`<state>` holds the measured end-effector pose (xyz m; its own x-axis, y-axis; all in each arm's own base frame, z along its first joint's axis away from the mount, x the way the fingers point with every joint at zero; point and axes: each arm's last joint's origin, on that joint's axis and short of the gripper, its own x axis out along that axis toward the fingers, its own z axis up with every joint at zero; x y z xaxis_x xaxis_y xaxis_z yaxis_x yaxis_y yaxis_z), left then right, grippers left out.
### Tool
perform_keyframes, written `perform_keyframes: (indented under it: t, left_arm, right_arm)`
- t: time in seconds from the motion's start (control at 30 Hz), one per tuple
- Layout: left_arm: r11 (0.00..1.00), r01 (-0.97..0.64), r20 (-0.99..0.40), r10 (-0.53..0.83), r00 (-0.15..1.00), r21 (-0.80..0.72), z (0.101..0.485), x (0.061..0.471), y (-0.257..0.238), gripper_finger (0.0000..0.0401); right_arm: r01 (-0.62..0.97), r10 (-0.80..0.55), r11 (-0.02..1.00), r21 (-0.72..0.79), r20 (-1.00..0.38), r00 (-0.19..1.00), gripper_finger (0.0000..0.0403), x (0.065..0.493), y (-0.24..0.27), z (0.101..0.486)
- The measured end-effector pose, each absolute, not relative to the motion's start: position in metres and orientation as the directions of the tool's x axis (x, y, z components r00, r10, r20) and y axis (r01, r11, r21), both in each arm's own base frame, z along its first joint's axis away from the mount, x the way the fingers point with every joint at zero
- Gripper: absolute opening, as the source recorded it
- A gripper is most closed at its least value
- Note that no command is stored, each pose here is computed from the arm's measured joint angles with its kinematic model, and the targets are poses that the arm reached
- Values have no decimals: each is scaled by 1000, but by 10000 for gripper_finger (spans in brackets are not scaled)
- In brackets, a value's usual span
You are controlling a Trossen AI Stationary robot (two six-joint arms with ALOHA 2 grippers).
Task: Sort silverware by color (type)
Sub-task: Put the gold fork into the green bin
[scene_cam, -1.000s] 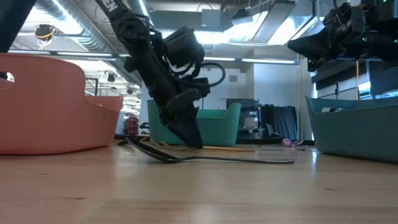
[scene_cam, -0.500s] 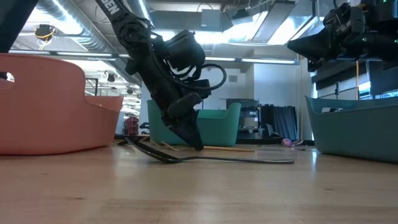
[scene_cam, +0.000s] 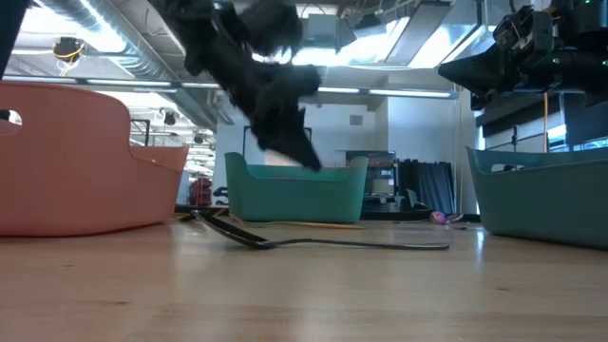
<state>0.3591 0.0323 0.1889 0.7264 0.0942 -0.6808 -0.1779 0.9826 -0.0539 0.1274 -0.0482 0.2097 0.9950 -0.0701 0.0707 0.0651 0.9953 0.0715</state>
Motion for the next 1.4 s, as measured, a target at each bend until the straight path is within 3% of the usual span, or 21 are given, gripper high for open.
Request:
perform_keyframes:
  t: [0.27, 0.53, 0.73, 1.03, 1.4]
  left_arm:
    - [974, -193, -525, 225, 821, 116, 246, 342, 37, 19]
    - [916, -275, -436, 384, 814, 292, 262, 333, 74, 20]
    - [882, -364, -440, 467, 767, 301, 259, 323, 117, 20]
    - [905, -365, -466, 426, 775, 221, 244, 312, 167, 20]
    - [894, -406, -571, 436, 696, 189, 193, 312, 206, 20]
  right_arm:
    - [91, -96, 993, 74, 73, 993, 19, 127, -49, 210]
    - [169, -175, 982, 79, 75, 982, 19, 127, -51, 210]
    - [243, -250, 967, 80, 96, 963, 19, 126, -53, 212]
    - [303, -310, 950, 70, 118, 943, 19, 126, -55, 214]
    - [329, -334, 942, 58, 121, 935, 19, 125, -56, 214]
